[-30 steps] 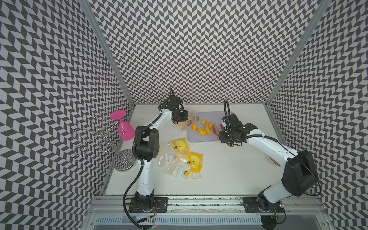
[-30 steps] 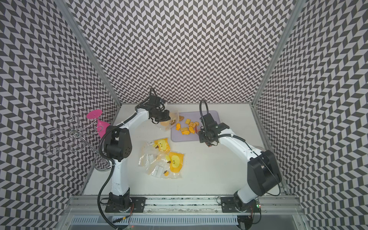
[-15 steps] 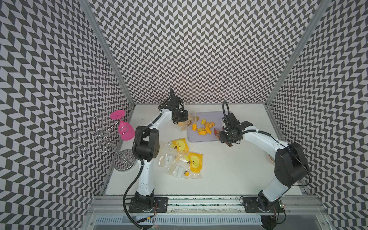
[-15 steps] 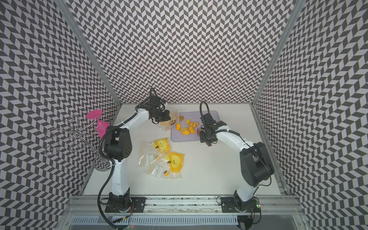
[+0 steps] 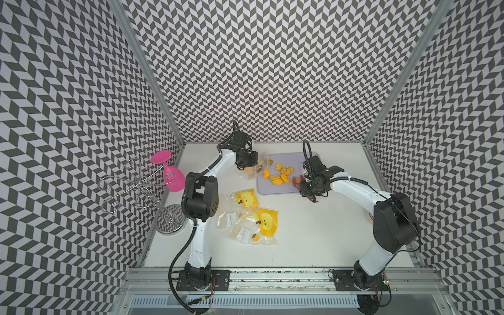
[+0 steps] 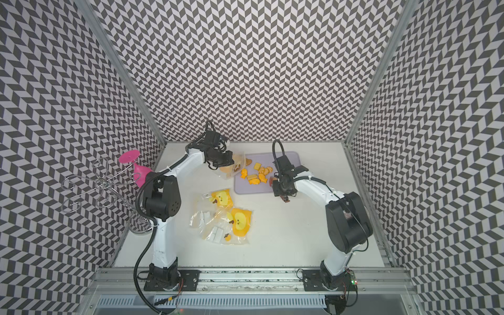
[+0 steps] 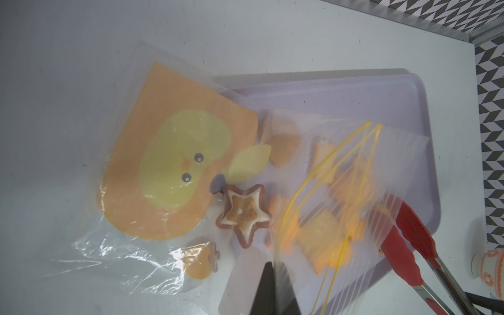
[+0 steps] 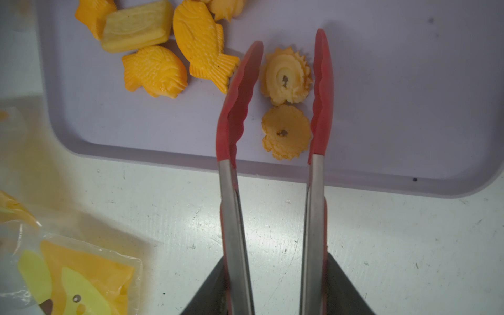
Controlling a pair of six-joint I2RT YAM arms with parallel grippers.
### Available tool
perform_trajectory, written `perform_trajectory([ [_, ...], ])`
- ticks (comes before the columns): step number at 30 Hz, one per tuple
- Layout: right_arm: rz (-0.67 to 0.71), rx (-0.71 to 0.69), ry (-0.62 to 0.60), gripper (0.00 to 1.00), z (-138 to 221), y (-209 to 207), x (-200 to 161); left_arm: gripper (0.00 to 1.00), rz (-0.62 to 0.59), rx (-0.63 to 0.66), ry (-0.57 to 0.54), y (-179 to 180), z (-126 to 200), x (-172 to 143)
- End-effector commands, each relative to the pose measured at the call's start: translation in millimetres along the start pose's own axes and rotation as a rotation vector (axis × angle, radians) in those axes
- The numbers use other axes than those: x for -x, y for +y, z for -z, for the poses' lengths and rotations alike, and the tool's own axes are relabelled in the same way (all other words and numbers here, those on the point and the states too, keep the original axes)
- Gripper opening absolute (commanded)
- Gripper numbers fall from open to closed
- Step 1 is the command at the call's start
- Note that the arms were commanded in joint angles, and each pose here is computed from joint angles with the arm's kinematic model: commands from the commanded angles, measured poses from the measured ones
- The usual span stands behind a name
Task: Put the cookies into a resealable bag to prevent moisture
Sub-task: Pick up the cookie from the tray.
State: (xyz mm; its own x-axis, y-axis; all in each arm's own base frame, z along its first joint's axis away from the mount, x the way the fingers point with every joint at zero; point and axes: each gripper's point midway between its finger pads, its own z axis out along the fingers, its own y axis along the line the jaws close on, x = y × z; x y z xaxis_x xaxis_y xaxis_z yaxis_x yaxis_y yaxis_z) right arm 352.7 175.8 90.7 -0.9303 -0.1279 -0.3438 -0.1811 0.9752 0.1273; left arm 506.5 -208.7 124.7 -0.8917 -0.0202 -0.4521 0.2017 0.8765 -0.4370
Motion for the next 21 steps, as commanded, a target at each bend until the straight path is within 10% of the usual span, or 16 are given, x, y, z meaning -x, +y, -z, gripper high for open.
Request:
perform_trajectory([
  [1, -0.001, -0.002, -0.049, 0.45, 8.2, 0.6, 14.2, 0.00, -0.020, -0.021, -0.029, -10.0, 9.1, 7.4],
  [21, 0.108, 0.254, -0.360, 0.37, 93.0, 60.3, 65.0, 0.00, -0.028, -0.025, -0.022, -12.5, 6.7, 5.1],
])
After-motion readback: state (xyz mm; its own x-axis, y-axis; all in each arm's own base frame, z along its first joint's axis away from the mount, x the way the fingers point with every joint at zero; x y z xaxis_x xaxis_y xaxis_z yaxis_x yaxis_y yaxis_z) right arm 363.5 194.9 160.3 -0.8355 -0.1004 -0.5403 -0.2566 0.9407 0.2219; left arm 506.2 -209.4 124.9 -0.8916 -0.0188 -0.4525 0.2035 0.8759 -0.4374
